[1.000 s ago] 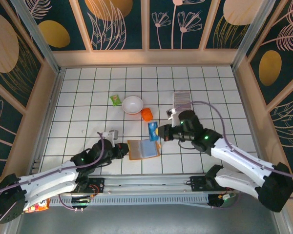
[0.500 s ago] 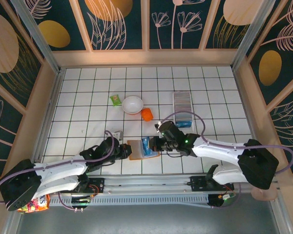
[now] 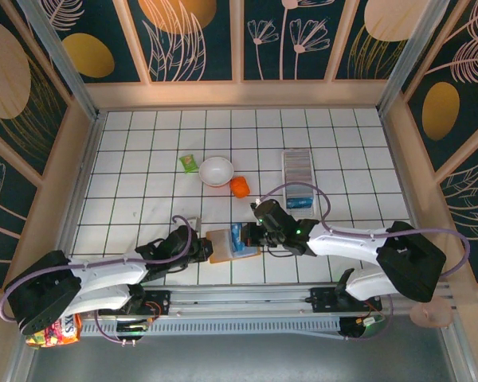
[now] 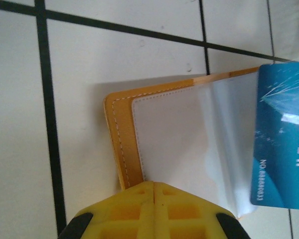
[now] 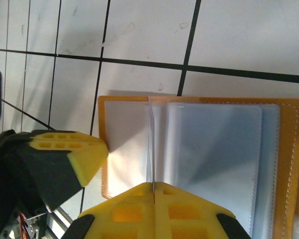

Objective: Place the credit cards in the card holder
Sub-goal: Insert the credit card into the card slot.

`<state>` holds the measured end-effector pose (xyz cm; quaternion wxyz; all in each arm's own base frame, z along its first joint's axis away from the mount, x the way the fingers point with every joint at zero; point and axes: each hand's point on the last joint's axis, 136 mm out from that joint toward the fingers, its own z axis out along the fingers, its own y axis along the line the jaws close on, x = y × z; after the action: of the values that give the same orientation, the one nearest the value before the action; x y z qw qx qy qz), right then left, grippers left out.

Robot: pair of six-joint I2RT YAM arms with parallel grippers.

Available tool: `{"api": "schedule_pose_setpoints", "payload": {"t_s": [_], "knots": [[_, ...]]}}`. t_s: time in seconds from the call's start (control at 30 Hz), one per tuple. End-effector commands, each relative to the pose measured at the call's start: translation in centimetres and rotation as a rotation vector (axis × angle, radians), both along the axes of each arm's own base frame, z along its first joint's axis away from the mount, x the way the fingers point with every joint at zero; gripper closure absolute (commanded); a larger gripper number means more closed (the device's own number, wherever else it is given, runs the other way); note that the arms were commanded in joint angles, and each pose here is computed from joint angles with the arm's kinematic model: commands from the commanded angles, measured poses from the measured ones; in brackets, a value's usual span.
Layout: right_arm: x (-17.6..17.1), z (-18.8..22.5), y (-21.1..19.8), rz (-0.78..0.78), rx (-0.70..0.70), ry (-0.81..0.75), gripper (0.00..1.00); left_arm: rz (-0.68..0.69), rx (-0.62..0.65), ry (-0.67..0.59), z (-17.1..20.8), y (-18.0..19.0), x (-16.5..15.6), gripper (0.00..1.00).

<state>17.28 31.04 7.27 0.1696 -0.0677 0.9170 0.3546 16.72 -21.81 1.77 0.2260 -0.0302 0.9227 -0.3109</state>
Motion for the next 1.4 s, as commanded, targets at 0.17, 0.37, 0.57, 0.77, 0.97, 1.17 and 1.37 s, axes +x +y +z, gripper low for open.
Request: {"api": "schedule_pose_setpoints", "payload": {"t_s": [0.17,0.37,0.57,0.77,0.97,1.17,1.37], "knots": [[0.6,-0.6,0.9,-0.024,0.021,-0.009,1.00,-0.018,0.068,0.016,-1.6,0.7,-0.4,1.00],[0.2,-1.0,0.9,-0.029,0.034,0.013,1.00,-0.023,0.086,0.031,-2.1,0.8,-0.5,1.00],[-0.3,-2.1,0.3,-0.072,0.021,0.059,1.00,-0.025,0.086,0.036,-2.1,0.8,-0.6,1.00],[-0.8,-2.6,0.1,-0.082,0.029,0.108,1.00,-0.020,0.095,0.034,-2.1,1.0,-0.6,1.00],[-1.3,-2.4,0.5,-0.092,0.083,0.151,1.00,-0.019,0.095,0.035,-2.2,1.0,-0.6,1.00],[-1.1,-1.4,0.8,-0.101,0.160,0.150,1.00,-0.019,0.103,0.036,-2.3,1.0,-0.5,1.00],[-0.9,0.2,0.7,-0.120,0.293,0.161,1.00,-0.018,0.108,0.039,-2.4,1.1,-0.6,1.00]]}}
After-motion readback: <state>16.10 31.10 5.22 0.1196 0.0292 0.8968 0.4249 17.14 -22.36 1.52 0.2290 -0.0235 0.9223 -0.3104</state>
